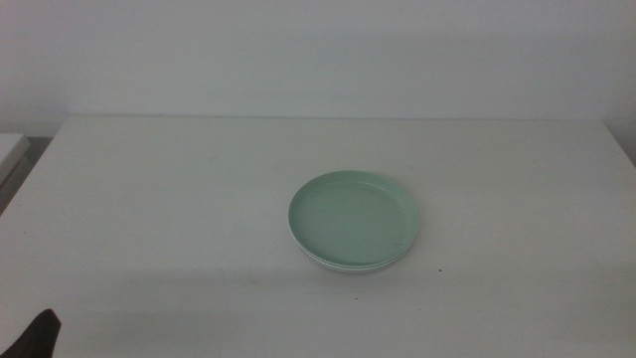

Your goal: Stack the three bowls on top of each other.

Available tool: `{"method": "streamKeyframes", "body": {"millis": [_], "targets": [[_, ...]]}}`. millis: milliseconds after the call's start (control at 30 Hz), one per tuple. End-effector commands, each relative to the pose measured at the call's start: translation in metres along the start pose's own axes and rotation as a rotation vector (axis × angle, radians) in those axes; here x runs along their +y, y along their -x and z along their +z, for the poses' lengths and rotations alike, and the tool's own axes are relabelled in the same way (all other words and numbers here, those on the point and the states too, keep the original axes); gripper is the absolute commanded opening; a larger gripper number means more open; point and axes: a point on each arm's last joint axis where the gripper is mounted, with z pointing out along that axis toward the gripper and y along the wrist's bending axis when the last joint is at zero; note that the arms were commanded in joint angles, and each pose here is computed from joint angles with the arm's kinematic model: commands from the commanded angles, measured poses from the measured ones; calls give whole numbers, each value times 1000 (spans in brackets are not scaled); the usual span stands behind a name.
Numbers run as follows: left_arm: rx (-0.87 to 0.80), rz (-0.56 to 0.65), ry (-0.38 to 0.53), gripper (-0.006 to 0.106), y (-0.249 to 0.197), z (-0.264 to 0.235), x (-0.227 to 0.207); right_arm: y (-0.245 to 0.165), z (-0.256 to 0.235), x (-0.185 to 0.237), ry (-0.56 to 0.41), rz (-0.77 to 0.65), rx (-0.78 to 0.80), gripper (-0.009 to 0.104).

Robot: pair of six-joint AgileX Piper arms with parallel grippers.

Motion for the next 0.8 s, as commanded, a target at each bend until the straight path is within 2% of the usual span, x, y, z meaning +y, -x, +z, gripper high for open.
{"method": "streamKeyframes", "body": {"millis": [0,267,333,433,567,767], "targets": [[-32,-10,-6,94,3,0,-1,0,0,0,-5,32,-13,88],[-33,-6,-6,94,3,0,-1,0,0,0,-5,32,-13,88],[-33,-6,-6,94,3,0,-1,4,0,-3,-34,38,-53,88],[-33,-6,-6,94,3,0,-1,10,-1,-7,-68,191,-128,93],[-33,-9,-6,94,3,0,-1,11,-1,-8,-71,243,-144,93],[-34,-9,-6,94,3,0,-1,11,-1,-8,-75,200,-143,93]]}}
